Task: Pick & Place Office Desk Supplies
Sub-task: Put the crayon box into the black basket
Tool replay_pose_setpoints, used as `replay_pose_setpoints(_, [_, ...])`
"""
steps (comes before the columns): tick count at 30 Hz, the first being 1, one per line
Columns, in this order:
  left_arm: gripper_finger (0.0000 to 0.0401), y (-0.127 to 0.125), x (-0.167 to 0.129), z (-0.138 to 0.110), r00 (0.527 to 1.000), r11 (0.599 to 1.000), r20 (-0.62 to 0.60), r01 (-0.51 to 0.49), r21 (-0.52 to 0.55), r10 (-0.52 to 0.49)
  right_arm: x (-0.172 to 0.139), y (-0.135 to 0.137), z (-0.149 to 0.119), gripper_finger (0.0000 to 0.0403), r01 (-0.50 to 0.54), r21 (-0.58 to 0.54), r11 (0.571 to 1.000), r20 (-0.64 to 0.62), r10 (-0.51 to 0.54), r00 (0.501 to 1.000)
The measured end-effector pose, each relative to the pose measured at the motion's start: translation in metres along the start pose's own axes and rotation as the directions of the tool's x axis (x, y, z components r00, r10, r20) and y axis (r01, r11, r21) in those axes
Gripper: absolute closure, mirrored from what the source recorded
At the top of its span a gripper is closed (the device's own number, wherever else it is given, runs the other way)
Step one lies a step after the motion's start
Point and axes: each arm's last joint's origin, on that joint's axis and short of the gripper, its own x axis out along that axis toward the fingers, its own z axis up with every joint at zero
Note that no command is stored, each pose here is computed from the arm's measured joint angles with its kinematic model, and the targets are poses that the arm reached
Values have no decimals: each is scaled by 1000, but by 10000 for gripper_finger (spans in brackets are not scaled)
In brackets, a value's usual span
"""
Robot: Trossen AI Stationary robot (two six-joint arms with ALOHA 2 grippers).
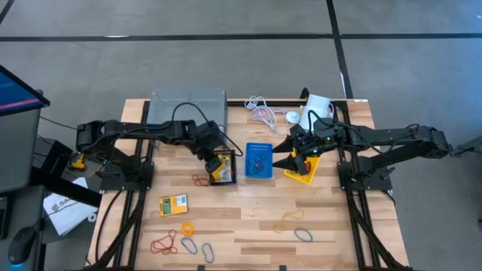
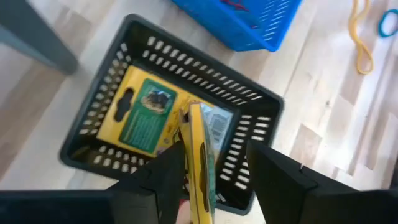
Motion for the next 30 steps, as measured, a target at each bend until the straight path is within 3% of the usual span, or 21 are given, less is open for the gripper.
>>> replay_pose_setpoints(9, [240,-6,1,1,999,1000,30,13,26,-14,0,0,0,52,0,0,1000,0,0,1000])
replay_pose_setpoints(21, [200,-9,1,3,997,997,34,64,45,-66,0,0,0,52,-1,-15,1000,0,1,1000])
replay_pose_setpoints(25, [189,-12,-6,5,992,993,58,108,57,-111,0,0,0,52,-1,-16,1000,0,1,1000])
replay_pose_setpoints(30, [188,-13,-28,9,989,992,115,88,85,-97,0,1,0,52,-4,-17,1000,-2,4,1000])
